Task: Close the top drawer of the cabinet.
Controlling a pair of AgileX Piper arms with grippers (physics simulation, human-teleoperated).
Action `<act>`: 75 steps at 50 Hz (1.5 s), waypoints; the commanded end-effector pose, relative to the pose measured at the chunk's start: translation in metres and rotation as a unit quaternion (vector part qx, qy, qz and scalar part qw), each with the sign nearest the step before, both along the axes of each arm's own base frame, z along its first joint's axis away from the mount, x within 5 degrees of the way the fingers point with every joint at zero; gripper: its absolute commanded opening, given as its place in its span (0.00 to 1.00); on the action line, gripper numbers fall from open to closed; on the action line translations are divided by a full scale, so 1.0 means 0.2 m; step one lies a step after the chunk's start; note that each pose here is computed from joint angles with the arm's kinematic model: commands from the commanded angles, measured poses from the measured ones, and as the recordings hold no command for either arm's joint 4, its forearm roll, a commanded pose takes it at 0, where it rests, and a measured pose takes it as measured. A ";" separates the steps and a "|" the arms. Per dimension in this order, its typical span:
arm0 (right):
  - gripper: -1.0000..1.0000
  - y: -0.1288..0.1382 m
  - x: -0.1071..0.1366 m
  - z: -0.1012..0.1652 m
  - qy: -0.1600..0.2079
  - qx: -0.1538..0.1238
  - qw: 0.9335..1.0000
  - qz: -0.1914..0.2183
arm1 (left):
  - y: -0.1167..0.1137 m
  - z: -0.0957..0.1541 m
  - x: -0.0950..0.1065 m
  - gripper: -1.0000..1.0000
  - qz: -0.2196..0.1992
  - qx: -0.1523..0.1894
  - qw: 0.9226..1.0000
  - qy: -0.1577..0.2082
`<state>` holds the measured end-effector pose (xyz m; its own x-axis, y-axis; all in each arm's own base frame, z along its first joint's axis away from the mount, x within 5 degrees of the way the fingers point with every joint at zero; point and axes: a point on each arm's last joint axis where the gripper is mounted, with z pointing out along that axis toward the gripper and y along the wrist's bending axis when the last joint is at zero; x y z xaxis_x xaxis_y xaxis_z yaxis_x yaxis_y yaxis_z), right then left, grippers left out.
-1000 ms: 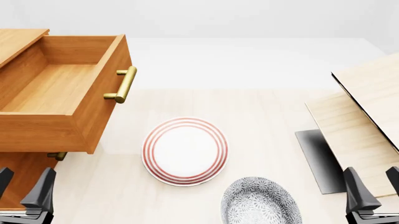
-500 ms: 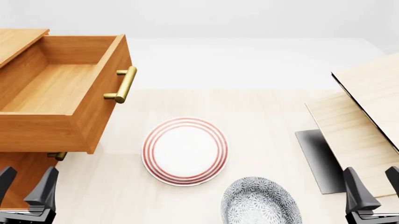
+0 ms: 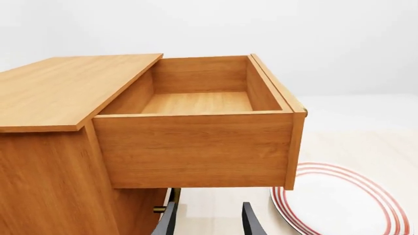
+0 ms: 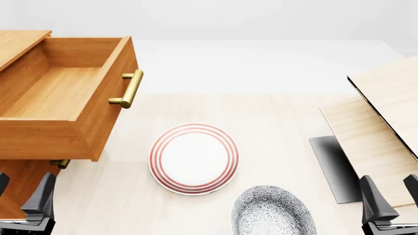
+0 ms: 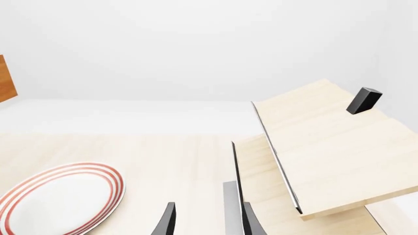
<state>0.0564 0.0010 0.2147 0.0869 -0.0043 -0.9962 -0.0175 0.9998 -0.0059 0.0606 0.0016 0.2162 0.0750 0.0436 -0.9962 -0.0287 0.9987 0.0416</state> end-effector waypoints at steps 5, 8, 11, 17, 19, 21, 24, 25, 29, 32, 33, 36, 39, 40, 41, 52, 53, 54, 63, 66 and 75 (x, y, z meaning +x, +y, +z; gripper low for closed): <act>1.00 0.00 0.00 0.00 0.000 0.000 1.000 0.000 | -0.01 0.06 -0.02 1.00 -0.010 0.018 1.000 -0.008; 1.00 0.00 0.00 0.00 0.000 0.000 1.000 0.000 | -0.01 0.09 -0.02 1.00 -0.017 0.019 1.000 -0.013; 1.00 0.00 0.00 0.00 0.000 0.000 1.000 0.000 | -0.02 0.11 -0.02 1.00 -0.027 0.021 0.999 -0.015; 1.00 0.00 0.00 0.00 0.000 0.000 1.000 0.000 | -0.03 0.17 0.00 1.00 -0.039 0.023 0.999 -0.021; 1.00 0.00 0.00 0.00 0.000 0.000 1.000 0.000 | -0.03 0.18 0.00 1.00 -0.042 0.023 0.999 -0.022; 1.00 0.00 0.00 0.00 0.000 0.000 1.000 0.000 | -0.03 0.20 -0.01 1.00 -0.050 0.024 0.998 -0.026; 1.00 0.00 0.00 0.00 0.000 0.000 1.000 0.000 | -0.04 0.22 0.00 1.00 -0.057 0.023 0.998 -0.026; 1.00 0.00 0.00 0.00 0.000 0.000 1.000 0.000 | -0.04 0.23 0.00 1.00 -0.059 0.023 0.998 -0.026; 1.00 0.00 0.00 0.00 0.000 0.000 1.000 0.000 | -0.05 0.29 -0.01 1.00 -0.085 0.029 0.995 -0.041; 1.00 0.00 0.00 0.00 0.000 0.000 1.000 0.000 | -0.07 0.32 -0.02 1.00 -0.107 0.038 0.992 -0.051; 1.00 0.00 0.00 0.00 0.000 0.000 1.000 0.000 | -0.07 0.33 -0.02 1.00 -0.115 0.040 0.991 -0.055; 1.00 0.00 0.00 0.00 0.000 0.000 1.000 0.000 | -0.08 0.37 -0.02 1.00 -0.138 0.043 0.987 -0.066; 1.00 0.00 0.00 0.00 0.000 0.000 1.000 0.000 | -0.11 0.42 -0.01 1.00 -0.168 0.038 0.983 -0.067; 1.00 0.00 0.00 0.00 0.000 0.000 1.000 0.000 | -0.11 0.44 -0.01 1.00 -0.177 0.042 0.981 -0.074; 1.00 0.00 0.00 0.00 0.000 0.000 1.000 0.000 | -0.12 0.46 -0.01 1.00 -0.185 0.041 0.979 -0.077; 1.00 0.00 0.00 0.00 0.000 0.000 1.000 0.000 | -0.22 0.65 0.08 1.00 -0.250 0.032 0.962 -0.102; 1.00 0.00 0.00 0.00 0.000 0.000 1.000 0.000 | -0.22 0.65 0.08 1.00 -0.250 0.032 0.962 -0.102; 1.00 0.00 0.00 0.00 0.000 0.000 1.000 0.000 | -0.24 0.68 0.09 1.00 -0.260 0.035 0.958 -0.112; 1.00 0.00 0.00 0.00 0.000 0.000 1.000 0.000 | -0.35 0.77 0.19 1.00 -0.293 0.037 0.947 -0.125; 1.00 0.00 0.00 0.00 0.000 0.000 1.000 0.000 | -0.37 0.81 0.21 1.00 -0.301 0.035 0.944 -0.129; 1.00 0.00 0.00 0.00 0.000 0.000 1.000 0.000 | -0.51 0.91 0.30 1.00 -0.329 0.047 0.931 -0.152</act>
<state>0.0565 0.0010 0.2146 0.0868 -0.0044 -0.9962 -0.0176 0.9998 -0.0059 0.1027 -0.0721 0.3787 0.3542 -0.0107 -0.9351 0.5154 0.8366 0.1856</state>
